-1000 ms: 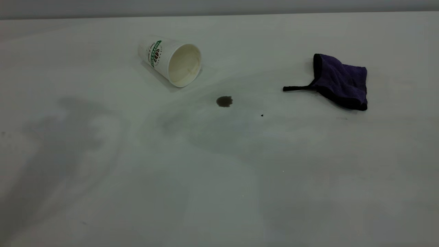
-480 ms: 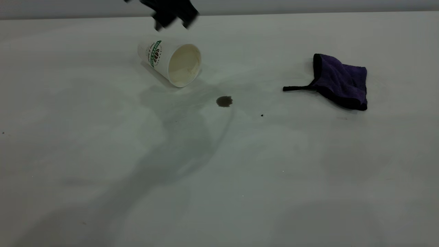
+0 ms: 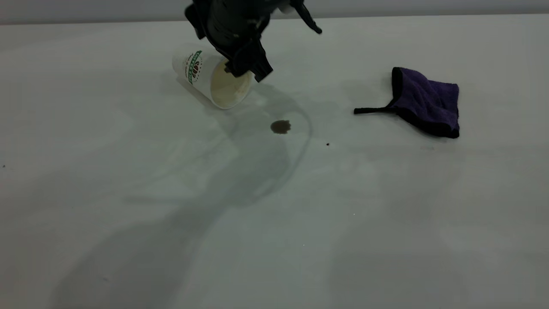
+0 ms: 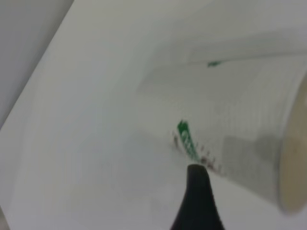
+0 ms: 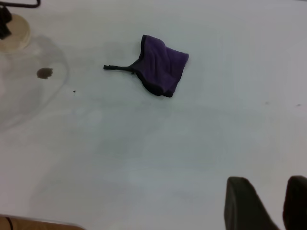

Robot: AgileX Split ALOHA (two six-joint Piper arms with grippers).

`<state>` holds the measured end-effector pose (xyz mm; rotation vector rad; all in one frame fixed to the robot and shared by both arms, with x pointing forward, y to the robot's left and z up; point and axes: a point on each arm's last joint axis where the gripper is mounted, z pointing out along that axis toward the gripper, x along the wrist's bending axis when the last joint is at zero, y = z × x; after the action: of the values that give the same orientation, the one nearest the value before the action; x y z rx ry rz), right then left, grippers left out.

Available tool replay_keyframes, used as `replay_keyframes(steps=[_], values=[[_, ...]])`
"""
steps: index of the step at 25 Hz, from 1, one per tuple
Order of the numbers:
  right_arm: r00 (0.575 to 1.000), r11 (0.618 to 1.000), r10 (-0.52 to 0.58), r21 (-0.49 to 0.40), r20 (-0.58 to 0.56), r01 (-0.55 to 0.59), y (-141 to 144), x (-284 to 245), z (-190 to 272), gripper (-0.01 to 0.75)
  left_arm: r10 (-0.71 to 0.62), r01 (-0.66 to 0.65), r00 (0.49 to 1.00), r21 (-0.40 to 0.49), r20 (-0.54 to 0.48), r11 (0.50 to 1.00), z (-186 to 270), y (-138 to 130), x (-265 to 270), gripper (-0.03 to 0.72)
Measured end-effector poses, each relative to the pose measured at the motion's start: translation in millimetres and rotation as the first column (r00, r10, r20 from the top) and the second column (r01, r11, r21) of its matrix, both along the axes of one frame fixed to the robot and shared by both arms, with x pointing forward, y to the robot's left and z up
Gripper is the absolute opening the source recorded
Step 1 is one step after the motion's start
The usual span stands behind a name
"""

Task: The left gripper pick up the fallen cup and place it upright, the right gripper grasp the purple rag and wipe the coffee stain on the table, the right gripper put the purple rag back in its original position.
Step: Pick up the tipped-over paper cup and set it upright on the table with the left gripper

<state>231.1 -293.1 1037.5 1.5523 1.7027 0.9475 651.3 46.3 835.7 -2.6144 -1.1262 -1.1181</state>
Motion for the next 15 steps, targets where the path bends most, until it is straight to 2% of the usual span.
replay_keyframes(steps=[6, 9, 12, 15], values=[[1.000, 1.000, 0.000, 0.000, 0.000, 0.000, 0.0, 0.0, 0.0, 0.238, -0.068, 0.066, 0.998, 0.085, 0.012, 0.994, -33.7, -2.0, 7.6, 0.623], [1.000, 1.000, 0.000, 0.000, 0.000, 0.000, 0.0, 0.0, 0.0, 0.238, -0.104, 0.098, 0.994, 0.129, 0.041, 0.987, -45.6, -1.3, 10.2, 0.565], [1.000, 1.000, 0.000, 0.000, 0.000, 0.000, 0.0, 0.0, 0.0, 0.238, -0.132, 0.117, 0.987, 0.164, 0.087, 0.980, -50.2, -0.9, 13.5, 0.447], [1.000, 1.000, 0.000, 0.000, 0.000, 0.000, 0.0, 0.0, 0.0, 0.238, -0.154, 0.126, 0.980, 0.202, 0.128, 0.971, -48.4, -0.4, 16.5, 0.237]])
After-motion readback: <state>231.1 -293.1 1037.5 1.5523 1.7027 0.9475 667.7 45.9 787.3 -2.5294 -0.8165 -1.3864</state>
